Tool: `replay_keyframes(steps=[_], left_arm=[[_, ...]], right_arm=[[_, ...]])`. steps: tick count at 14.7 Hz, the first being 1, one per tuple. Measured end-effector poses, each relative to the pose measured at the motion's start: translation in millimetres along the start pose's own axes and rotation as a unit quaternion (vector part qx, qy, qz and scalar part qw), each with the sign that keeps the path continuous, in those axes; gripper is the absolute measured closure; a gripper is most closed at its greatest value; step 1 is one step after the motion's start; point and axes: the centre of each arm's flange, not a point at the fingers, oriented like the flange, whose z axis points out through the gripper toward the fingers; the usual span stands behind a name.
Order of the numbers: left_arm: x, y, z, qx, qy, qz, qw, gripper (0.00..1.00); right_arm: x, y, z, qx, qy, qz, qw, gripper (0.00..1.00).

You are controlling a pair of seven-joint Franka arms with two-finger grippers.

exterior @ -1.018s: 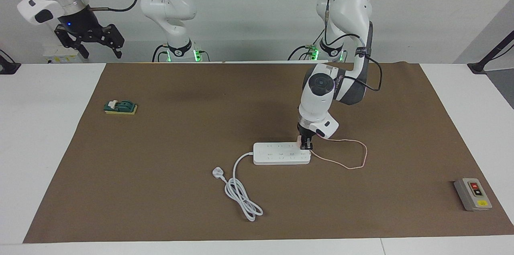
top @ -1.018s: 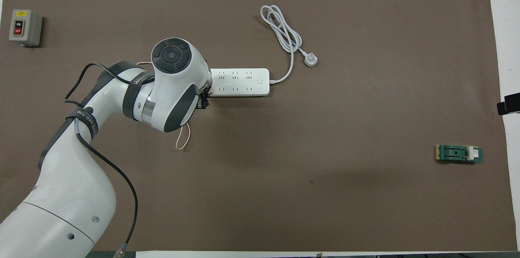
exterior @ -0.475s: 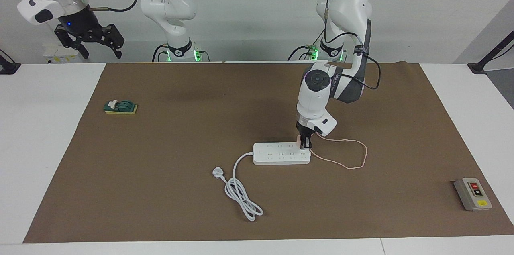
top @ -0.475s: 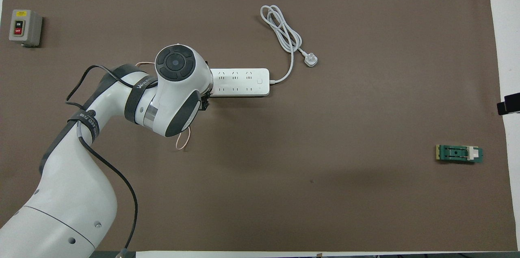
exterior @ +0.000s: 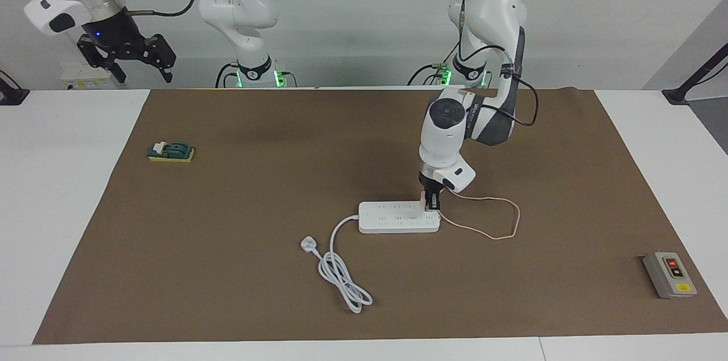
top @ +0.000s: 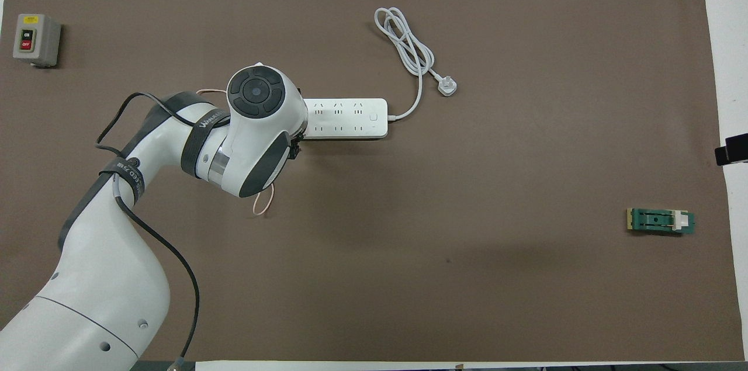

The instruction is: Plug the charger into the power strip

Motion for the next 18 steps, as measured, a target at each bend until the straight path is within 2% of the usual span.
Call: replay_keyframes(steps=[5,10,18], left_arm=[[-1.3,4.6,0.0,0.014,0.005,0.026,1.000,0.67],[-1.7,14.3,0.2,0.039,0.005,0.021,0.999,0.67],[-0.3,15.8,0.4,0.042,0.001,0.016,0.999,0.67]], right_arm=[[0.0,0.0,0.0,0.000,0.000,0.000,1.000,0.00],[0.0,0.0,0.0,0.000,0.000,0.000,1.000,0.00],[0.0,0.0,0.0,0.000,0.000,0.000,1.000,0.00]])
